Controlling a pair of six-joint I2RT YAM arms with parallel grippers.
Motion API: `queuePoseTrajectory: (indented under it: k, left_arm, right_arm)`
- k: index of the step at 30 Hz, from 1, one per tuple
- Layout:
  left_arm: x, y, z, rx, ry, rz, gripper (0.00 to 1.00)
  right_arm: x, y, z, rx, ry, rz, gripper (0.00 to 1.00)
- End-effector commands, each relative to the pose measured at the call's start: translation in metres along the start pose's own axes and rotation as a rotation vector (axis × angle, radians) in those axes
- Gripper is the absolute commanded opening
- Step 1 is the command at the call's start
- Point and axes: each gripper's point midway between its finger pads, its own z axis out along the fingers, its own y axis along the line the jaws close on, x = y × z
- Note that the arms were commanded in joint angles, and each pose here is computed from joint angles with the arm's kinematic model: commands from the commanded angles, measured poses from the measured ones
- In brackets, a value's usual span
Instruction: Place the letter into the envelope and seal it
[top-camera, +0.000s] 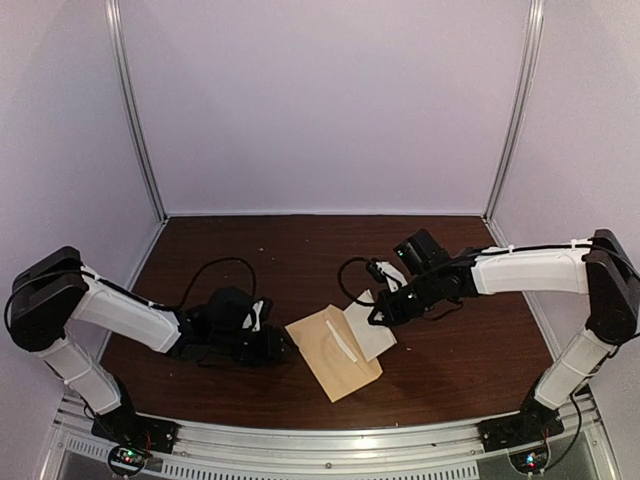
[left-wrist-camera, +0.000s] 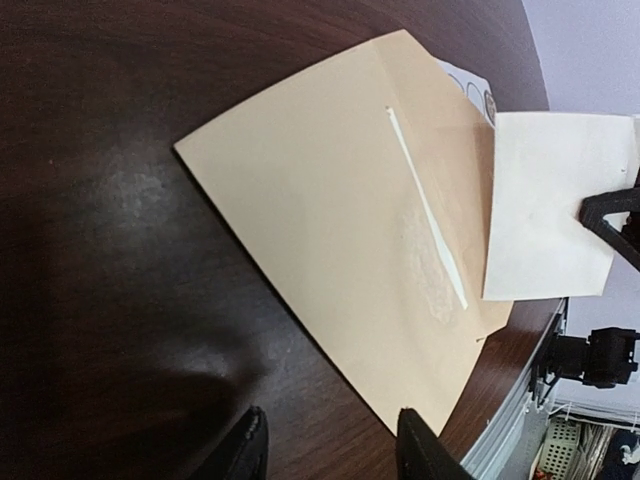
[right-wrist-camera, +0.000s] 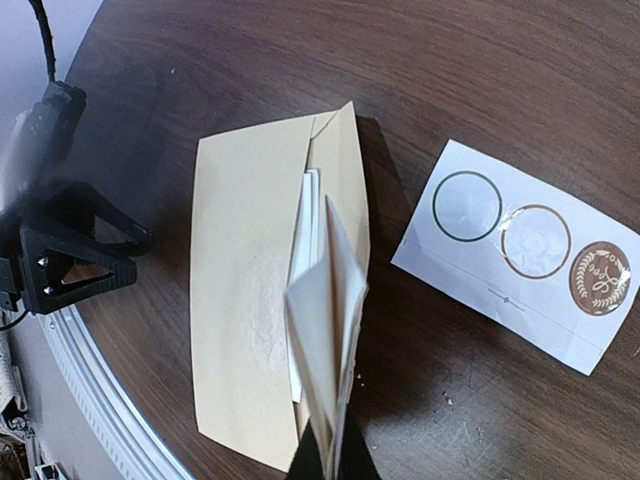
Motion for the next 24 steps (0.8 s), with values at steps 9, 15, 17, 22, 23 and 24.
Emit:
queuePoseTrajectory:
  k: [9,15,17,22,23,24]
  left_arm:
    - [0.008,-0.031,0.022,0.127,0.053,-0.004,0.44]
    - [0.013,-0.032,0.026,0.138,0.075,-0.004,0.45]
    - [0.013,-0.031,0.027,0.136,0.075,-0.006,0.45]
    - [0.014,-0.03,0.028,0.136,0.08,-0.011,0.45]
    - [0.015,-0.031,0.028,0.137,0.082,-0.011,0.45]
    - [0.015,-0.031,0.029,0.138,0.083,-0.01,0.45]
  right_arm:
    - [0.003,-0.01,0.01,0.029,0.042,0.02,0.0]
    - [0.009,-0.019,0.016,0.065,0.07,0.032,0.0]
    - [0.01,-0.022,0.016,0.075,0.075,0.039,0.0]
    - [0.012,-0.026,0.019,0.092,0.088,0.044,0.0]
    - [0.013,-0.026,0.02,0.094,0.091,0.044,0.0]
    - [0.013,-0.026,0.02,0.095,0.093,0.044,0.0]
